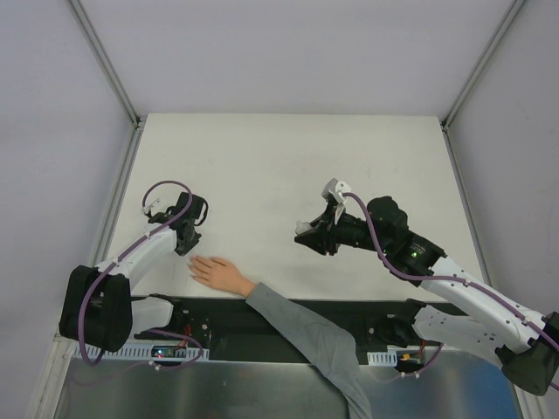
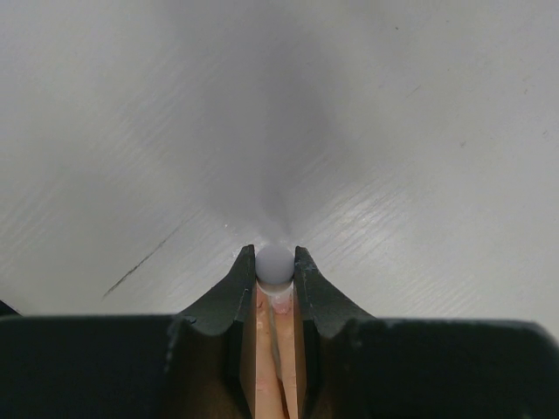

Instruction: Paint the nails

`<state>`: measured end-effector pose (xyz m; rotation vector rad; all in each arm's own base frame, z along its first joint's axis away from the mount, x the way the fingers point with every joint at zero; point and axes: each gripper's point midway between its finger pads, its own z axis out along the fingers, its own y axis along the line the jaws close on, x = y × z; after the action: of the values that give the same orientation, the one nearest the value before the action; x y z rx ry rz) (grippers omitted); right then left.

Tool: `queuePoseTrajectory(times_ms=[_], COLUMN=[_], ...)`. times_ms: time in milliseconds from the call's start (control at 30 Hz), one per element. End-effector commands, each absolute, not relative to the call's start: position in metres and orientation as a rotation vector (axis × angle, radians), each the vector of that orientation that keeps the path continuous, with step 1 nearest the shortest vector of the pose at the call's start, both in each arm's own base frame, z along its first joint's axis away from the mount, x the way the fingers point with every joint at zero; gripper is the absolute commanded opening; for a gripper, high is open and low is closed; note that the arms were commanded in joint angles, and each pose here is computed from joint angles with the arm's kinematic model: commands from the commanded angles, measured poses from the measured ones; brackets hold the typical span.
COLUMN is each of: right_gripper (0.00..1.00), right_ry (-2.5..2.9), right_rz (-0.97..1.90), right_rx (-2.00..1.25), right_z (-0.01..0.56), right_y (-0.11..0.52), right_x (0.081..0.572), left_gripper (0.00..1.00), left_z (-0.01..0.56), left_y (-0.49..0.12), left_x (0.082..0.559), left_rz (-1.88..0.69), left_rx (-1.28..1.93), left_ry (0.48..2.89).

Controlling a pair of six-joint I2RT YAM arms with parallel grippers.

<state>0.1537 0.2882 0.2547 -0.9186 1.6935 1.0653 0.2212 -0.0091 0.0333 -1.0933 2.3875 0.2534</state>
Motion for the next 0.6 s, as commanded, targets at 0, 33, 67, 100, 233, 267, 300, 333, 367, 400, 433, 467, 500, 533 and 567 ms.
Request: queuePoseTrajectory(times_ms=[0,33,67,100,233,267,300,333,367,400,433,467,500,533,567], right_gripper=[0.00,0.00,0.00,0.00,0.00,0.00,0.00,0.00,0.00,0.00,0.00,0.00,0.00,0.00,0.00], right_ry=[1.629,1.627,1.628,1.628,1.628,1.628,1.629,1.625,1.627,1.624,1.625,1.626,1.624,1.625,1.624], right_rz=[1.061,1.059,1.060,1.060,1.058,1.058,1.057,1.060,1.059,1.059,1.060,1.059,1.060,1.060,1.060], right_rx=[-0.906,-0.905,-0.904,-0.904,-0.904,-0.904,-0.904,-0.906,-0.905,-0.905,-0.906,-0.905,-0.906,-0.906,-0.906], right_z=[0.2690,0.2697,0.2694,0.2698,0.2704,0.2706,0.2702,0.2716,0.2709,0.2721,0.2714,0.2714,0.2716,0.2711,0.2716], right_y=[0.2880,0.2878,0.2876,0.2875,0.2868,0.2871,0.2872,0.2877,0.2874,0.2872,0.2874,0.2872,0.2870,0.2872,0.2870], right_x=[0.1554,0.1560,0.1557,0.1557,0.1555,0.1557,0.1558,0.1552,0.1556,0.1555,0.1550,0.1554,0.1547,0.1548,0.1546], left_gripper=[0.00,0.00,0.00,0.00,0.00,0.00,0.00,0.00,0.00,0.00,0.00,0.00,0.00,0.00,0.00], left_z=[0.0399,0.0401,0.0404,0.0408,0.0388,0.0384,0.0385,0.0391,0.0394,0.0398,0.0397,0.0402,0.0400,0.0397,0.0397], left_y=[-0.0002,0.0008,0.0013,0.0029,0.0065,0.0066,0.0065,0.0069,0.0066,0.0065,0.0058,0.0053,0.0042,0.0035,0.0006], left_x=[0.2244,0.2243,0.2250,0.2248,0.2229,0.2227,0.2227,0.2228,0.2232,0.2237,0.2237,0.2242,0.2243,0.2244,0.2248], left_rz=[0.307,0.313,0.315,0.321,0.333,0.332,0.333,0.332,0.330,0.328,0.325,0.319,0.311,0.305,0.283], left_rx=[-1.108,-1.106,-1.106,-1.107,-1.119,-1.121,-1.117,-1.115,-1.114,-1.112,-1.106,-1.102,-1.100,-1.095,-1.091], left_ry=[2.363,2.364,2.362,2.358,2.359,2.360,2.360,2.359,2.360,2.359,2.366,2.366,2.370,2.374,2.382])
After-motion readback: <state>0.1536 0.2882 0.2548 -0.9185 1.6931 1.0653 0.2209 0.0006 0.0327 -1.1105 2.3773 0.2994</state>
